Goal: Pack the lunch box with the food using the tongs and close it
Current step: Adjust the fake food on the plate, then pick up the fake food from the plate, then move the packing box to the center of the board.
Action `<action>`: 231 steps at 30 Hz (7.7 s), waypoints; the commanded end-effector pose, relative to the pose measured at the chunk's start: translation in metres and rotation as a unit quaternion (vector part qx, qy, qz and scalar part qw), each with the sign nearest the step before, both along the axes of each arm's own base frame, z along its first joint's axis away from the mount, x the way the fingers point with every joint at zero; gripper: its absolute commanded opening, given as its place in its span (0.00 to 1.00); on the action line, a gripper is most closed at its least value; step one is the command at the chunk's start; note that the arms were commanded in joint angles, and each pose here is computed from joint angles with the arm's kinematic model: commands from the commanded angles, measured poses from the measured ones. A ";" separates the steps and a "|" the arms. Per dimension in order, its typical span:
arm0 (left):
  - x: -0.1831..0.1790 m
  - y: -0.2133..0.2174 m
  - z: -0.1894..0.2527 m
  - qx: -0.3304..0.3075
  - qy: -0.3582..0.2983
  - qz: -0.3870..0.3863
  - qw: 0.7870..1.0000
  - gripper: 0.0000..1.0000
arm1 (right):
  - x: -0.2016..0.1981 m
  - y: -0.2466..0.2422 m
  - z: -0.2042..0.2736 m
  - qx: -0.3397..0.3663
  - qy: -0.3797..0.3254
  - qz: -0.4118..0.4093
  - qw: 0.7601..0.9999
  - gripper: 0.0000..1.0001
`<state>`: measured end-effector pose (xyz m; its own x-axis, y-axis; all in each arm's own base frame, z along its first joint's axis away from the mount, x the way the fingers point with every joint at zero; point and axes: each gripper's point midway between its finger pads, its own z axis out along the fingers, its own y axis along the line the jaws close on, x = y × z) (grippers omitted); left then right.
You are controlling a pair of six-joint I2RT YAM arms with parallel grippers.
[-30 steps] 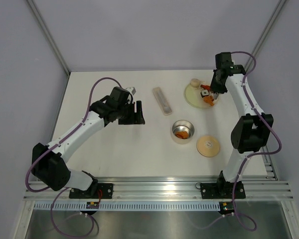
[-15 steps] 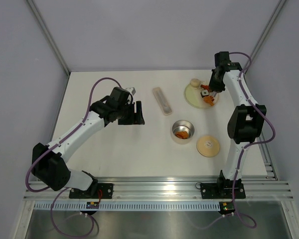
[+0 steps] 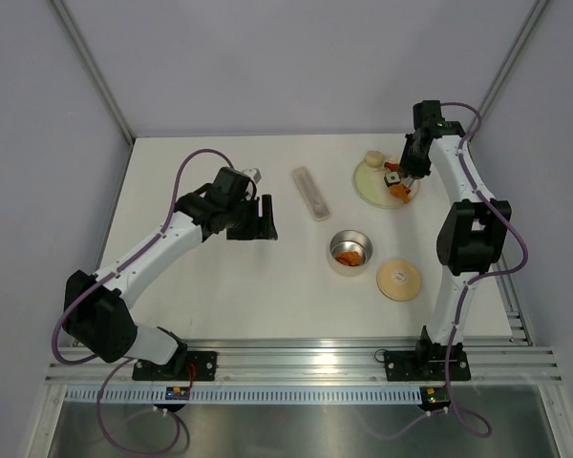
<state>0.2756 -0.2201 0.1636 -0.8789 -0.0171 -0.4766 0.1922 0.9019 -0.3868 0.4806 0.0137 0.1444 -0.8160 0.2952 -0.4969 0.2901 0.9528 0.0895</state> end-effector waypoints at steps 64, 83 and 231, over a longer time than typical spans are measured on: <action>-0.001 0.001 0.009 -0.026 -0.019 0.016 0.999 0.71 | -0.010 -0.004 0.010 0.032 0.006 0.009 0.999 0.25; -0.002 0.001 0.011 -0.026 -0.020 0.015 0.999 0.71 | -0.017 0.037 0.016 0.057 0.013 0.068 0.996 0.25; -0.019 -0.189 -0.091 -0.094 0.130 -0.181 0.970 0.25 | -0.062 -0.003 0.089 0.010 -0.050 0.036 0.998 0.13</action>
